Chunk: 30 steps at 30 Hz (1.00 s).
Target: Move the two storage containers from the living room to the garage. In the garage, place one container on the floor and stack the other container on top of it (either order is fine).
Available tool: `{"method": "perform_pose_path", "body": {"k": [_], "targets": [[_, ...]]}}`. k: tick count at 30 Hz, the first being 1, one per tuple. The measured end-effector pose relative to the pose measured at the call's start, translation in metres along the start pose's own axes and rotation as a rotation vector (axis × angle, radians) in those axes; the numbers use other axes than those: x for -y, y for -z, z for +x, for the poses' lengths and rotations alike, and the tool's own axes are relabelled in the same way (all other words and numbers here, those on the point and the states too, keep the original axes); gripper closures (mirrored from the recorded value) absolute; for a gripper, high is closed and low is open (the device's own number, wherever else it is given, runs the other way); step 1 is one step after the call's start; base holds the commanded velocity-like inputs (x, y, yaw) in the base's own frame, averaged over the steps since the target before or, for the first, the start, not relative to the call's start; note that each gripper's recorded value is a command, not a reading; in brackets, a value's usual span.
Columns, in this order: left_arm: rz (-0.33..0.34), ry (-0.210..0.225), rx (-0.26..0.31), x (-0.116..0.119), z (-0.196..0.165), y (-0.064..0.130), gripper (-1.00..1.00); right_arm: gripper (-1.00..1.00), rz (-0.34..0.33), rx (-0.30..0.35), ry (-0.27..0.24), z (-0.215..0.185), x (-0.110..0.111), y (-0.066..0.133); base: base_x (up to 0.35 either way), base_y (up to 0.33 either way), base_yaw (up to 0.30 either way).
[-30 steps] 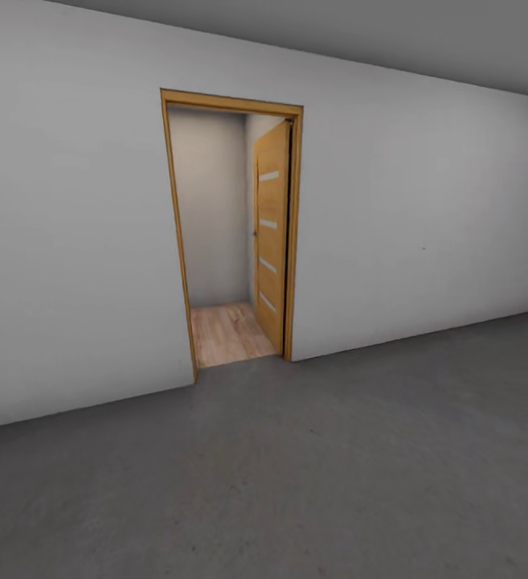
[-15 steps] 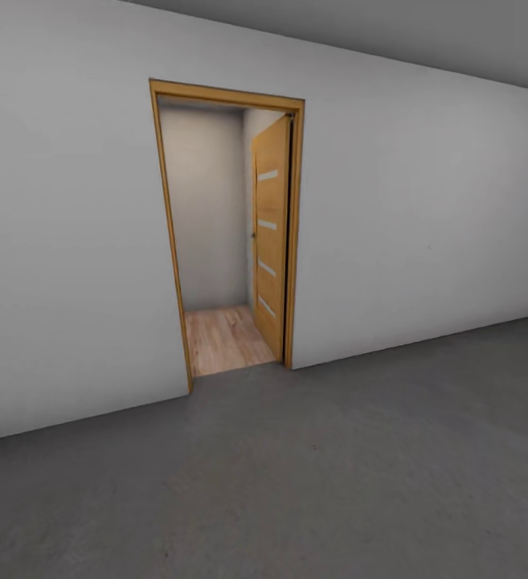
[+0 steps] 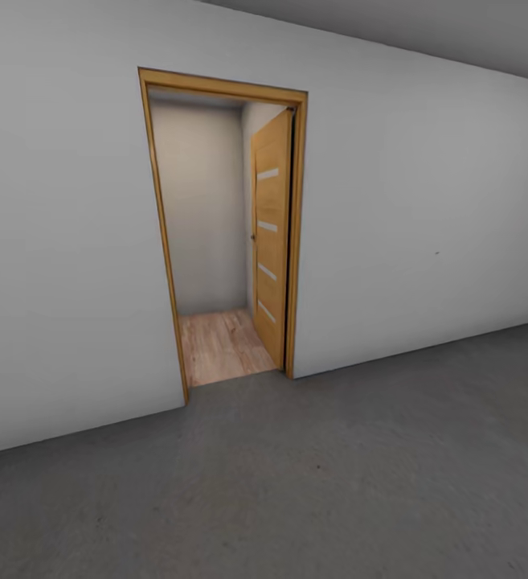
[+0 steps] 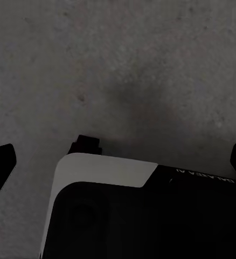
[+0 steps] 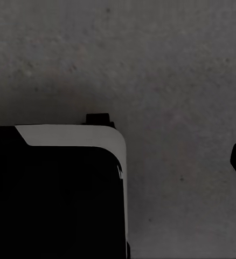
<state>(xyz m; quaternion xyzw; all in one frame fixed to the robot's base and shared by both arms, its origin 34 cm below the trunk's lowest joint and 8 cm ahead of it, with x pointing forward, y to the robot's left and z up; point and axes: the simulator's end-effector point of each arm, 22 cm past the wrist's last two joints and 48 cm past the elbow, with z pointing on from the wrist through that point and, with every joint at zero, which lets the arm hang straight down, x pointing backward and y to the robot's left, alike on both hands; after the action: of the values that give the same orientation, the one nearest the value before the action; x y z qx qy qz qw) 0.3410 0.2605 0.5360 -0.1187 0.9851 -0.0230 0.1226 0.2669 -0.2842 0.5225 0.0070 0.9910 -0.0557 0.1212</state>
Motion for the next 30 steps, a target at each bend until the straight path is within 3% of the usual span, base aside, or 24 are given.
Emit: {"method": "perform_pose_path", "body": {"k": [17, 30], "targets": [[0.000, 0.000, 0.000, 0.0000, 0.0001, 0.0000, -1.00, -1.00, 0.000, 0.001, -0.004, -0.0002, 0.0005, -0.0001, 0.325, 0.000, 0.002], [-0.002, 0.001, -0.005, -0.0007, 0.0022, -0.0006, -1.00, -1.00, 0.001, -0.005, 0.000, 0.0020, 0.0013, -0.0003, 0.325, 0.000, 0.226]]}}
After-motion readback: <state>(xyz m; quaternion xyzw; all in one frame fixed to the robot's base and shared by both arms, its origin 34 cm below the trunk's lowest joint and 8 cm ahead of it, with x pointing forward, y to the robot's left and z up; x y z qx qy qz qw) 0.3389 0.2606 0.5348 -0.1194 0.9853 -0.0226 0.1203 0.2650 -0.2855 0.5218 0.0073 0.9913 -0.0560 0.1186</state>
